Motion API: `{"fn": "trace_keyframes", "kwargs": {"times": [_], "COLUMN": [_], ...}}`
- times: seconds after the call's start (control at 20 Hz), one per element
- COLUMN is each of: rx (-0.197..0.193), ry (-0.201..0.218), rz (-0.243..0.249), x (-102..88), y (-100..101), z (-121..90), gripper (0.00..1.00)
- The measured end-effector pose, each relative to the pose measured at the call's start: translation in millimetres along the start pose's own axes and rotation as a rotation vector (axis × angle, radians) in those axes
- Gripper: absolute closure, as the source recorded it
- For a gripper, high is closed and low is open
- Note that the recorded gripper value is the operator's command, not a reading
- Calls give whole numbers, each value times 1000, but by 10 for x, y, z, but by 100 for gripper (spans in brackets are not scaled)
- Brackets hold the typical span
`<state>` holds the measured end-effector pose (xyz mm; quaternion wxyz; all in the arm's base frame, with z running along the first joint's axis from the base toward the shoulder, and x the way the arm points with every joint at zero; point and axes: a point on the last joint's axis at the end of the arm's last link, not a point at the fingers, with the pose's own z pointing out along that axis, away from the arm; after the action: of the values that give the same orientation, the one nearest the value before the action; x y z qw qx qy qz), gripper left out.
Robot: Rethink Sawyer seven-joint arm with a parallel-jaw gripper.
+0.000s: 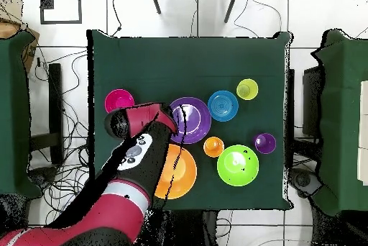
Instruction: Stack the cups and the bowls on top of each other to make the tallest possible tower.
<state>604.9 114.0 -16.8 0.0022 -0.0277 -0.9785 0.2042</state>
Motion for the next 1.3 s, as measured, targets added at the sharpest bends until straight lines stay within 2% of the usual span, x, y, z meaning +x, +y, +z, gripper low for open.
{"fn": "trace_keyframes", "kwargs": {"times": [0.4,1.0,1.05,1.3], "rx": [11,15,15,15], "ry": [32,41,42,41], "rz": [-3,-7,-7,-7], "x": [91,128,128,127], "y": [-25,-11,-12,-12], "z": [194,254,254,253], "gripper": [100,100,0,0]}}
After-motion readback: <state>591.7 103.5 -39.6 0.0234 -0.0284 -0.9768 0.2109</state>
